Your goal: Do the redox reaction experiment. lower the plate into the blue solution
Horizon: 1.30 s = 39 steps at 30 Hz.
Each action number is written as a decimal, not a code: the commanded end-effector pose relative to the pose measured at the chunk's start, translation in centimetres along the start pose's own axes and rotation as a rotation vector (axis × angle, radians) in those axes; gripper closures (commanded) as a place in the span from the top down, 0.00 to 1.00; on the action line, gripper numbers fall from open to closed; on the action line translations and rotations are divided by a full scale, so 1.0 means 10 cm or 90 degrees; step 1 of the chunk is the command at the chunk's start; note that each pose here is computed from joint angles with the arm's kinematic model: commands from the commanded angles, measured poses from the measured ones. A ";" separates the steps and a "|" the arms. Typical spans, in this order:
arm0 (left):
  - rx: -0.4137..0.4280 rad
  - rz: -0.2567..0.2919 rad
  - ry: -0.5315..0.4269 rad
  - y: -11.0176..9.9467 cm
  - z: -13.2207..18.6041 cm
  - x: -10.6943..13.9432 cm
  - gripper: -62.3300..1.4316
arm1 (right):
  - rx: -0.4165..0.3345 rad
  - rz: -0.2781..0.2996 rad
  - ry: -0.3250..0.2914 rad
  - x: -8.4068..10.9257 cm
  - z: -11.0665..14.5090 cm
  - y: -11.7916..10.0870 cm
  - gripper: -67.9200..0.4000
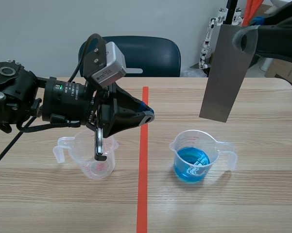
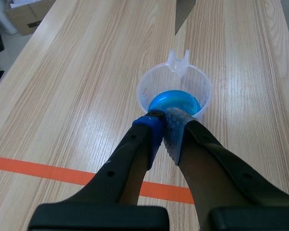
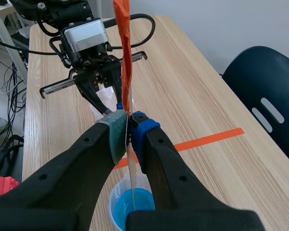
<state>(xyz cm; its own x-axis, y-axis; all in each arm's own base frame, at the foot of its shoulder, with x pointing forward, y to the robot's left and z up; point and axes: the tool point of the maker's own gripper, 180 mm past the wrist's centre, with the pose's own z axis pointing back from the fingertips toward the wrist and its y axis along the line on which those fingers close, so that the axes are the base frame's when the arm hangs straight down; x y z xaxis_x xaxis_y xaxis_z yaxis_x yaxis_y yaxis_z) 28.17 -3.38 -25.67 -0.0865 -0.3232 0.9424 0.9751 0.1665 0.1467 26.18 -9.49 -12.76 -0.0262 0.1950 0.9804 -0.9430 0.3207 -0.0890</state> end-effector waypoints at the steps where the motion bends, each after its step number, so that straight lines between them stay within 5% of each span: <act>1: 0.001 -0.003 -0.027 0.02 -0.01 0.14 0.07 | -0.002 0.010 -0.022 0.13 0.02 -0.03 0.01; 31: 0.002 -0.003 -0.028 0.03 0.00 0.14 0.07 | -0.002 0.010 -0.005 0.08 0.02 -0.03 0.01; 39: 0.035 -0.001 -0.027 0.15 0.30 0.07 0.06 | -0.001 0.009 -0.010 0.08 0.00 -0.03 0.01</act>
<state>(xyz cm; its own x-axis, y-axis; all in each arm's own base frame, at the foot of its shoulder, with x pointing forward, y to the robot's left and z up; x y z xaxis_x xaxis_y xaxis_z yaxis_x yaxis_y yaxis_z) 28.45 -1.41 -25.14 -0.0891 -0.3084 0.9471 0.9693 0.1919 0.1536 26.18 -9.53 -13.10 -0.0197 0.2112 0.9772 -0.9431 0.3205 -0.0883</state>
